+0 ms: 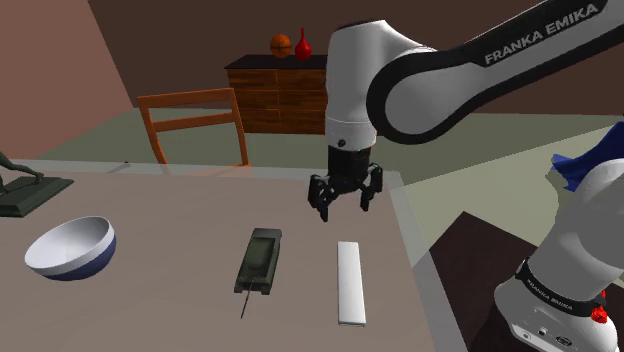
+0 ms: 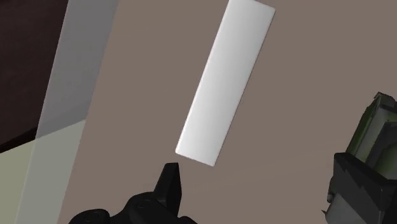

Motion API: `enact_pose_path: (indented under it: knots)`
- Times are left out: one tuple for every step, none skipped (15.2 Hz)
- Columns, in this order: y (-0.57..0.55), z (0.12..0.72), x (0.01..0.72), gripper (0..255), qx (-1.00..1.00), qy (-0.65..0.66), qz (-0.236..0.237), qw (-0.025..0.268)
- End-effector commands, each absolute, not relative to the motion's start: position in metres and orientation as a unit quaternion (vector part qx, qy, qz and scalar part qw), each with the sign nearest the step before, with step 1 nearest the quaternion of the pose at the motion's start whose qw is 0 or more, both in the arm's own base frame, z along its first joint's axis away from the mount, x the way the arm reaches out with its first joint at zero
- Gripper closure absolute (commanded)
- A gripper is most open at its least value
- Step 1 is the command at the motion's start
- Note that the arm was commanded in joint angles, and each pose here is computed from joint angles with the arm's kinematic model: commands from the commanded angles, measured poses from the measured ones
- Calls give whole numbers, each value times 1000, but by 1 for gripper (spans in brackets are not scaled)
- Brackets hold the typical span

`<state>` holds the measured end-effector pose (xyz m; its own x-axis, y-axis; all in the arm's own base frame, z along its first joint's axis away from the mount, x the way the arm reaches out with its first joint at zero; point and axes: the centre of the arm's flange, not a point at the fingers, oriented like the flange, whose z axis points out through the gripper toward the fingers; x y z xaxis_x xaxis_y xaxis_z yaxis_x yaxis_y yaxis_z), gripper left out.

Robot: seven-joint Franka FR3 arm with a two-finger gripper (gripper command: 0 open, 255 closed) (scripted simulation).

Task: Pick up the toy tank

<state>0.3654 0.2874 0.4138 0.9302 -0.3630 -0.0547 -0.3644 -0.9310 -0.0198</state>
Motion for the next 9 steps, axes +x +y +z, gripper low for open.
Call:
enact_pose_path:
  knots:
    - [311, 403, 373, 0, -979, 202, 30, 19]
    - [321, 396, 376, 0, -977, 210, 33, 20]
    - [331, 390, 380, 0, -975, 218, 35, 21]
    - [342, 383, 384, 0, -973, 226, 38, 23]
    - [352, 377, 388, 0, -971, 233, 40, 24]
    - [362, 370, 392, 0, -969, 241, 42, 26]
    - [373, 364, 396, 0, -967, 249, 45, 27]
    - [383, 358, 401, 0, -965, 256, 47, 29]
    - [393, 351, 405, 0, -963, 264, 50, 30]
